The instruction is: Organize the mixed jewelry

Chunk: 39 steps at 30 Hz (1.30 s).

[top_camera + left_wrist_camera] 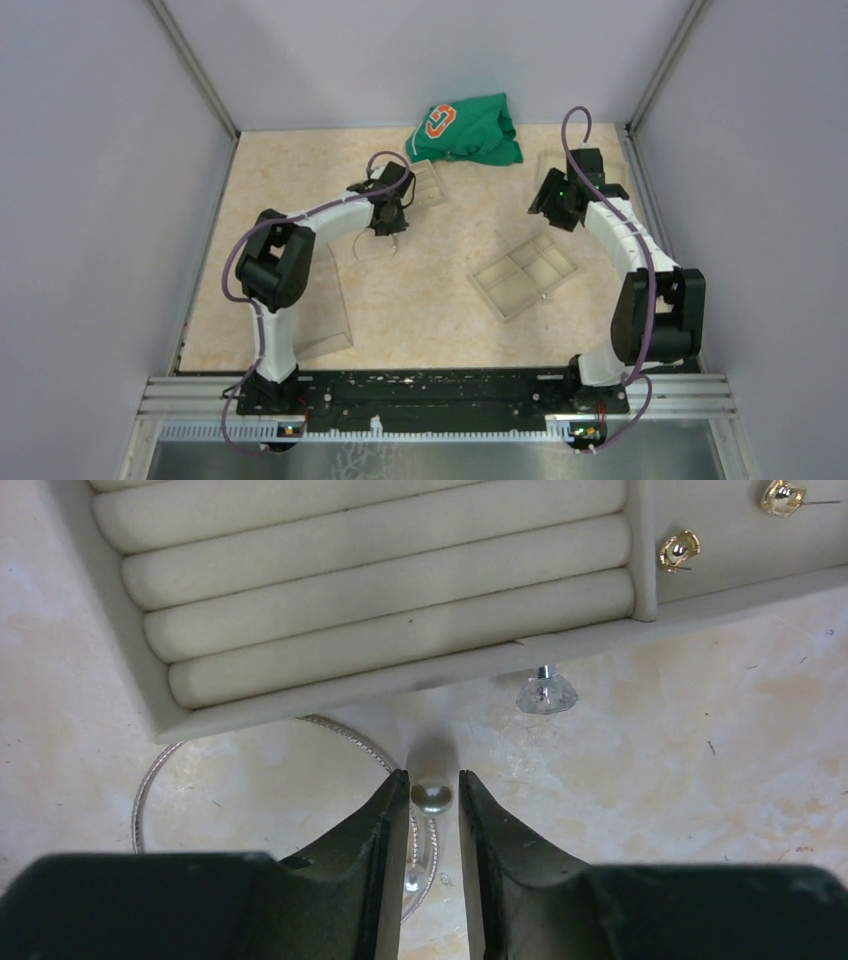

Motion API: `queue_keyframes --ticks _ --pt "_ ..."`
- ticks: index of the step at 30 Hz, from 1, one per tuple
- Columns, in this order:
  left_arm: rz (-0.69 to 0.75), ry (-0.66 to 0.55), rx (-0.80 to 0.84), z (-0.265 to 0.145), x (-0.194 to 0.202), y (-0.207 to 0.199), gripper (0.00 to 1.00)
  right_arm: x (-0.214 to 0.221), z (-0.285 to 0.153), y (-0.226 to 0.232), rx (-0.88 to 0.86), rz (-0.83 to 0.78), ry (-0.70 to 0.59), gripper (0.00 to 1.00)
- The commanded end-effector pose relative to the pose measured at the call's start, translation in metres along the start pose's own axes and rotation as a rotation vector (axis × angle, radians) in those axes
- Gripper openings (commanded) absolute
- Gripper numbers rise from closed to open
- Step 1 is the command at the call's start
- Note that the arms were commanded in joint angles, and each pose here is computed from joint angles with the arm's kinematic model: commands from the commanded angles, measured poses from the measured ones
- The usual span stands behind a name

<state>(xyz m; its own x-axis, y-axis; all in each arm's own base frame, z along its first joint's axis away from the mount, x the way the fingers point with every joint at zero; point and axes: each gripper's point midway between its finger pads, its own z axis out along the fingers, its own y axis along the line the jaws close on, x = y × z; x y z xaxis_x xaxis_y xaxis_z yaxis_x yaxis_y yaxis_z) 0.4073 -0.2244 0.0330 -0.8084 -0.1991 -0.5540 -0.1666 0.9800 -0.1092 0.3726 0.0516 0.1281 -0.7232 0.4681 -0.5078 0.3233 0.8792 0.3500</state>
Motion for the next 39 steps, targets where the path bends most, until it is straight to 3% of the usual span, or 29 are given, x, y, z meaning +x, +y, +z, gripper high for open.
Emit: queue_keyframes --ticks 1,12,17,23,26,29,31,34,39 --pt "-0.013 0.019 0.007 -0.001 0.001 -0.004 0.29 -0.024 -0.005 0.012 -0.041 -0.012 -0.068 0.57" --pt "0.017 0.115 0.101 -0.013 0.031 -0.022 0.23 -0.024 -0.006 0.012 -0.039 -0.016 -0.067 0.56" --pt "0.026 0.189 0.270 -0.028 0.049 -0.060 0.24 -0.023 -0.010 0.011 -0.037 -0.025 -0.071 0.56" --pt "0.019 0.257 0.484 -0.041 0.058 -0.126 0.33 -0.023 -0.015 0.008 -0.028 -0.038 -0.078 0.56" --pt "0.032 0.267 0.594 -0.051 0.051 -0.164 0.43 -0.020 -0.015 0.006 -0.024 -0.043 -0.070 0.56" --pt "0.055 0.203 0.658 -0.075 0.023 -0.184 0.56 -0.016 -0.016 0.006 -0.033 -0.051 -0.058 0.56" --pt "0.071 0.140 0.674 -0.095 0.002 -0.182 0.66 -0.012 -0.017 0.009 -0.049 -0.057 -0.053 0.56" --pt "0.043 0.076 0.681 -0.120 -0.032 -0.159 0.71 -0.002 -0.018 0.026 -0.066 -0.115 -0.047 0.57" --pt "-0.095 0.004 0.586 -0.130 -0.090 -0.061 0.72 0.038 -0.008 0.082 -0.103 -0.259 0.005 0.58"
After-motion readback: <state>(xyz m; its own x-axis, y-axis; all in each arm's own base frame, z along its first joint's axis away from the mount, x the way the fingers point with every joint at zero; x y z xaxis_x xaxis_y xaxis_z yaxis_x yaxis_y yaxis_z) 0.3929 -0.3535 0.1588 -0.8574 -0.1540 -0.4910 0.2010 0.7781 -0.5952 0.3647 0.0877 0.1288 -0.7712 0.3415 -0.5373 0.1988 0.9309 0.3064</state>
